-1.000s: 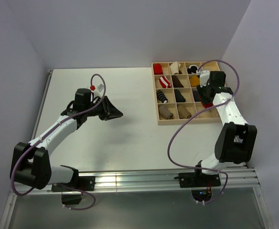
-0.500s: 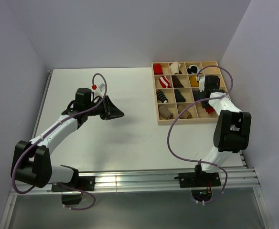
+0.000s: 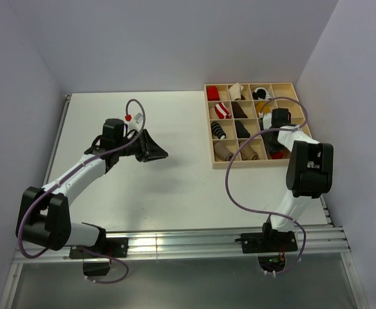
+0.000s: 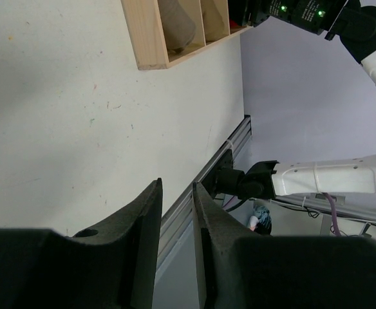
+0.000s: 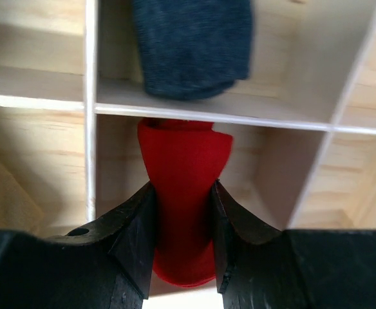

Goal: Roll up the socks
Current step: Place the sock in the storage box.

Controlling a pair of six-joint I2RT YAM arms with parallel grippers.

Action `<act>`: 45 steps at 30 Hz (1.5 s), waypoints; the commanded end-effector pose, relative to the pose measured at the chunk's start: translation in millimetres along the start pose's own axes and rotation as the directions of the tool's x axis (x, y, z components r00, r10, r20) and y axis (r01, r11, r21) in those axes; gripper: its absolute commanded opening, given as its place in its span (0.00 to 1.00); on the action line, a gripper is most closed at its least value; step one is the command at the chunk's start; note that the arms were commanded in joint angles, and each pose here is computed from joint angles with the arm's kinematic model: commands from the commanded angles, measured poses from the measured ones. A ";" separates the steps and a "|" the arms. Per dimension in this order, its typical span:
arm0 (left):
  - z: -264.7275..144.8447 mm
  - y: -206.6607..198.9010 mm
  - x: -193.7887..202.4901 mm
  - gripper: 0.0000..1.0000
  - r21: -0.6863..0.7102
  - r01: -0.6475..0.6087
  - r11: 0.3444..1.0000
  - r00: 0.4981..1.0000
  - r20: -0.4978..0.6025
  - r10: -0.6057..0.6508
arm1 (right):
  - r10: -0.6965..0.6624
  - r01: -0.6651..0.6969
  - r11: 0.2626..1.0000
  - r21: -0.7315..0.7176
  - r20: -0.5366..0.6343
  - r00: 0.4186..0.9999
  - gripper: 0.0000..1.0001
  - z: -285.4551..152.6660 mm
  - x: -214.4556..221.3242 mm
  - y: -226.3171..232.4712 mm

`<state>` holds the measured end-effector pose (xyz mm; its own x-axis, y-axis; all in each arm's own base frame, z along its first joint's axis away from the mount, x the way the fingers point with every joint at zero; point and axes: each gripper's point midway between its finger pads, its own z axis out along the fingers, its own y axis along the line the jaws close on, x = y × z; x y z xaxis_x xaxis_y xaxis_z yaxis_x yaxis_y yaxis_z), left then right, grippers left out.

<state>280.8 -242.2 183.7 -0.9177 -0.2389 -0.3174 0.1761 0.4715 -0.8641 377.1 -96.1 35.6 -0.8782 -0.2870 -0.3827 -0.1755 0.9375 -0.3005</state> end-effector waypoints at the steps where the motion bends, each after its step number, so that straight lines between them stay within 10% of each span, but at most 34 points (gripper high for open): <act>1: -0.3 -5.9 -1.4 0.30 0.038 -0.029 0.999 1.000 0.000 0.029 | 0.021 -0.021 0.997 -0.074 0.008 1.000 0.00 4.6 -7.3 10.6; 14: 0.9 -4.5 -1.2 0.30 0.035 -0.027 0.999 1.000 -0.007 0.028 | 0.046 -0.063 0.971 -0.232 -0.080 0.996 0.00 6.9 0.6 33.0; 26: 2.3 -2.8 0.4 0.30 0.035 -0.024 0.999 1.000 -0.016 0.024 | 0.071 -0.096 0.964 -0.249 -0.107 0.992 0.37 -4.6 5.2 28.8; 45: 4.9 1.0 2.0 0.30 0.035 -0.014 0.999 1.000 -0.024 0.015 | 0.130 -0.151 0.952 -0.267 -0.096 0.987 0.55 -23.3 -1.9 17.5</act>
<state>280.5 -244.0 175.7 -0.9288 -0.2259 -0.2937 0.1612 0.4675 -0.8692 364.9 -80.8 35.2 -0.9324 -0.1752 -0.3162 -0.1679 0.9845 -0.0505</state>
